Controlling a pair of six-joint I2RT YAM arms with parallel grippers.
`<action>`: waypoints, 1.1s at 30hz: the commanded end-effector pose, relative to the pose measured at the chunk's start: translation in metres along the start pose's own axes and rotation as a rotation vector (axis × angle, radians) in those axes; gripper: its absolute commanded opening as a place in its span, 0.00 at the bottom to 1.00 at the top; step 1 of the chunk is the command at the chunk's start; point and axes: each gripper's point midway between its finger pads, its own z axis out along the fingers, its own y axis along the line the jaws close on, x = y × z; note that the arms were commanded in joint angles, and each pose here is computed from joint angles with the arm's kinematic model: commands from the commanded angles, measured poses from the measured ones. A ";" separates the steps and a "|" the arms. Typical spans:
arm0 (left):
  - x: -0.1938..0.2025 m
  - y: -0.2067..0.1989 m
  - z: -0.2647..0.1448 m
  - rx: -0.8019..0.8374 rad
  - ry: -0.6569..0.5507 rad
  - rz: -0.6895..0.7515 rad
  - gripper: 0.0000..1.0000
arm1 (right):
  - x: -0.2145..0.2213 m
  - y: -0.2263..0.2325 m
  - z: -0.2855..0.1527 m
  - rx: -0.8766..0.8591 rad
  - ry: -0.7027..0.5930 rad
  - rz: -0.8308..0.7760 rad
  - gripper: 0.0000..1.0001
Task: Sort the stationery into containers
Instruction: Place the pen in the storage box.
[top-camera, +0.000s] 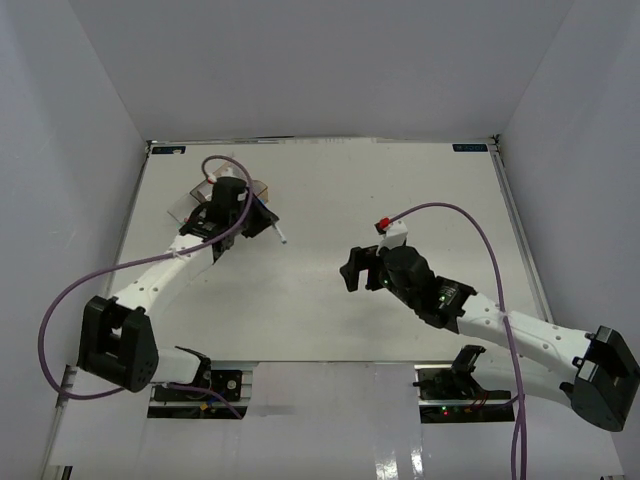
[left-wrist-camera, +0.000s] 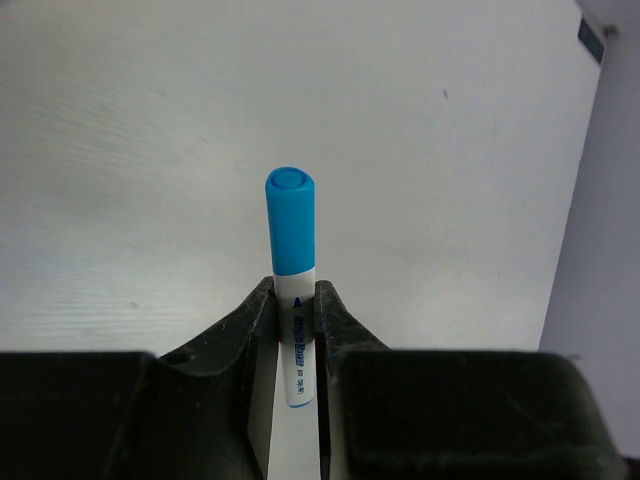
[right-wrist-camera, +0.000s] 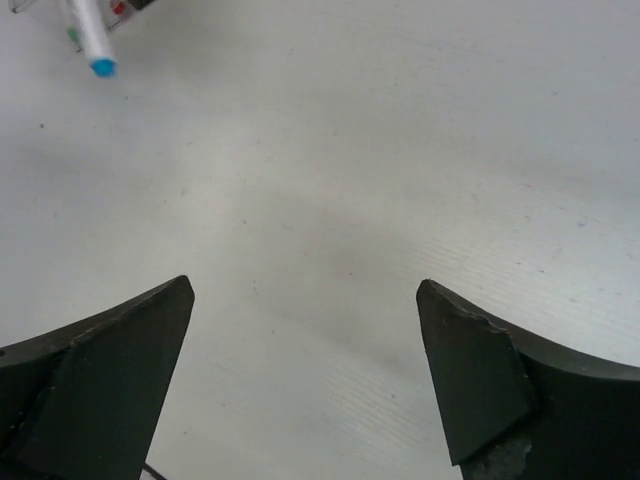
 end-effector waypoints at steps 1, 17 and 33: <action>-0.053 0.050 -0.028 -0.120 -0.128 -0.013 0.06 | -0.010 -0.032 -0.014 0.138 -0.047 -0.097 0.94; -0.165 0.195 -0.024 -0.367 -0.190 -0.192 0.14 | 0.011 -0.068 -0.041 0.197 -0.092 -0.140 0.90; -0.161 0.224 0.004 -0.411 -0.114 -0.233 0.39 | 0.016 -0.084 -0.053 0.243 -0.109 -0.143 0.90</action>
